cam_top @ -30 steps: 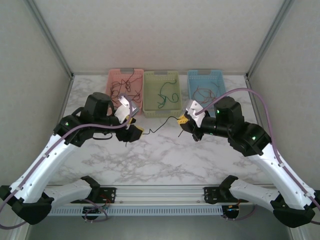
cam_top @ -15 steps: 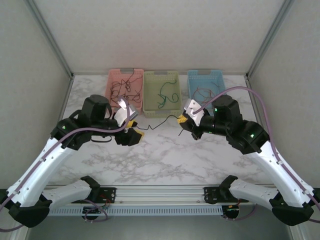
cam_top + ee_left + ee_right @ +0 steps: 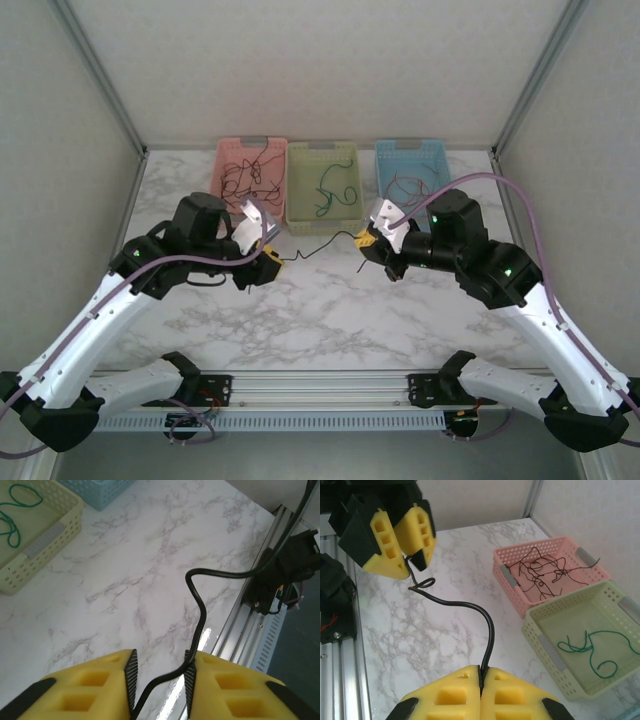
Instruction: Untangle the cables
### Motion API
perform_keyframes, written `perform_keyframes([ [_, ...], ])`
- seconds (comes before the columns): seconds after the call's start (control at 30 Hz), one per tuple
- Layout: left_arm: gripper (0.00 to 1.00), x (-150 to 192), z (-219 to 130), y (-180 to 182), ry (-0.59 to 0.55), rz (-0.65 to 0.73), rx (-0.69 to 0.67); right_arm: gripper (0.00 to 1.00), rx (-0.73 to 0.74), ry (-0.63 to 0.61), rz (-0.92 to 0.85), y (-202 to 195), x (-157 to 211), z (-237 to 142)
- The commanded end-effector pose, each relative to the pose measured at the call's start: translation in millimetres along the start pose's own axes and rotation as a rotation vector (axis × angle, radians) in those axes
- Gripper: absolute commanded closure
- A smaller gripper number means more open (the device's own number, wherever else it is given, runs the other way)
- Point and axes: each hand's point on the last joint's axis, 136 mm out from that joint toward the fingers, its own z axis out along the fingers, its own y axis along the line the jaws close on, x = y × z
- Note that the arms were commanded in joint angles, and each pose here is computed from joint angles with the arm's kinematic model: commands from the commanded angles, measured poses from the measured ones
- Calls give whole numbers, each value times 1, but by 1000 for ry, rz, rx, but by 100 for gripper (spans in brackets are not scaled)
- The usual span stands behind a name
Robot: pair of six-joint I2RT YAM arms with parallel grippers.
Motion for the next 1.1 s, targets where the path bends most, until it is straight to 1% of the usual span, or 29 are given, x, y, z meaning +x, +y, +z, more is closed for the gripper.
perform_keyframes([
  [0.0,71,7,-1,-3,11,-2,3,100,24,-38,-27,-3,-14,-10],
  [0.03,74,7,-2,-3,10,1,1,100,28,-39,-28,-4,-14,-10],
  [0.1,86,7,-3,-2,-1,7,-8,100,34,-37,-28,-4,-13,-11],
  [0.17,100,5,-5,1,-13,8,-27,100,49,-35,-29,-7,-13,-12],
  [0.3,100,0,-11,7,-40,10,-77,100,86,-20,-27,-13,-9,-13],
  [0.37,100,-2,-15,15,-57,6,-136,100,123,-14,-24,-19,-7,-13],
  [0.43,100,-2,-20,26,-58,0,-203,100,212,-5,-15,-34,-5,-16],
  [0.53,100,-1,-30,42,-66,-3,-316,100,395,13,-7,-63,0,-26],
  [0.57,100,-2,-36,50,-81,-5,-373,100,470,26,9,-78,4,-33],
  [0.63,100,-6,-51,62,-129,-14,-470,100,561,34,32,-93,8,-44],
  [0.7,100,-11,-65,67,-190,-25,-522,100,629,37,54,-104,11,-53],
  [0.77,100,-15,-78,69,-246,-33,-549,100,699,38,87,-115,14,-64],
  [0.83,100,-18,-88,71,-292,-48,-574,100,723,36,114,-120,18,-69],
  [0.93,100,-19,-92,71,-307,-69,-568,100,723,21,141,-121,19,-71],
  [1.07,100,-16,-97,76,-316,-97,-592,100,777,47,183,-130,26,-79],
])
